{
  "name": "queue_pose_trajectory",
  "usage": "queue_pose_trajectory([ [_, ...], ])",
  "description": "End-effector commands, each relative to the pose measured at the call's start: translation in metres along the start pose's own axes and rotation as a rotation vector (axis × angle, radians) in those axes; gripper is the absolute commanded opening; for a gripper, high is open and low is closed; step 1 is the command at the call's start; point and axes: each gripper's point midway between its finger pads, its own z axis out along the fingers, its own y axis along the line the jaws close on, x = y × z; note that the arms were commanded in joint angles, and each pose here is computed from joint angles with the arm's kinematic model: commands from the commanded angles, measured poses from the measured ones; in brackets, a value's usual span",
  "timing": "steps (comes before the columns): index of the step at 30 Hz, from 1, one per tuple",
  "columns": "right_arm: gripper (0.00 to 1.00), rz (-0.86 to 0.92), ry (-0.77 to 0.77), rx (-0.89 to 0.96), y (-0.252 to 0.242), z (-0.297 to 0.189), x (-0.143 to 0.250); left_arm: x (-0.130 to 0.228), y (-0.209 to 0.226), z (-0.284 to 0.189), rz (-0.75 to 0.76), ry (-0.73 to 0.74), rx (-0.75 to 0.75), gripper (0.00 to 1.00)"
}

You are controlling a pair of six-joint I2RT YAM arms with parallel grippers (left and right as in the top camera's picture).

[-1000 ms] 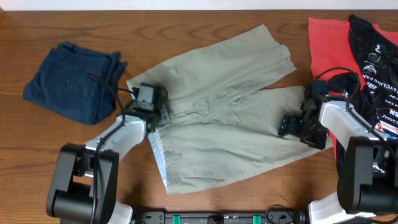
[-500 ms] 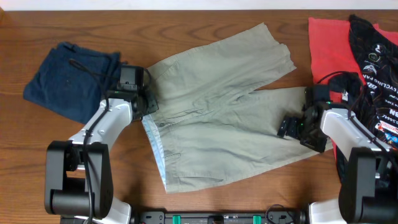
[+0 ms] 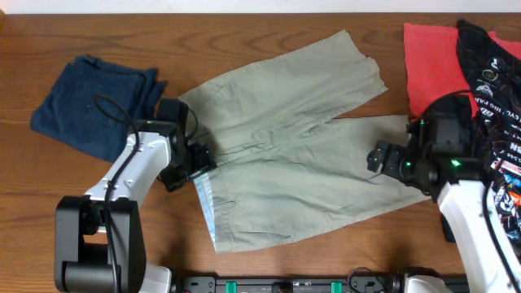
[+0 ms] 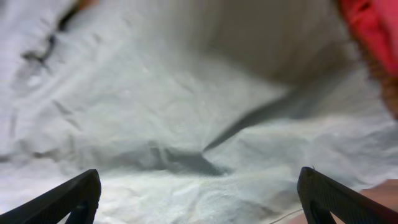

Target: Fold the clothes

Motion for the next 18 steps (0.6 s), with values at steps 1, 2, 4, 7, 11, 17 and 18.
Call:
queue_pose_trajectory([
  [1,0.99,-0.023,-0.051,0.006,-0.001,-0.013,-0.006,0.011,0.004,0.011,-0.025,0.021,0.018,0.82],
  [2,0.99,-0.024,-0.056,0.004,0.0,-0.015,-0.006,0.011,0.004,0.014,-0.023,0.015,0.022,0.82],
  [4,0.99,-0.024,-0.055,0.005,0.0,-0.016,-0.005,0.01,0.003,0.02,-0.019,0.003,0.035,0.82],
  [7,0.99,-0.026,-0.047,0.008,-0.001,-0.016,-0.003,0.007,0.0,0.027,-0.011,-0.018,0.064,0.76],
  [11,0.99,-0.025,-0.045,0.008,-0.001,-0.016,-0.002,0.0,-0.005,0.032,-0.001,-0.052,0.094,0.31],
  [17,0.99,-0.025,-0.038,0.013,-0.002,-0.016,0.0,-0.039,-0.026,0.023,0.054,-0.214,0.174,0.06],
  [18,0.99,-0.024,-0.038,0.015,-0.003,-0.016,0.0,-0.046,-0.03,0.02,0.06,-0.246,0.185,0.06],
])
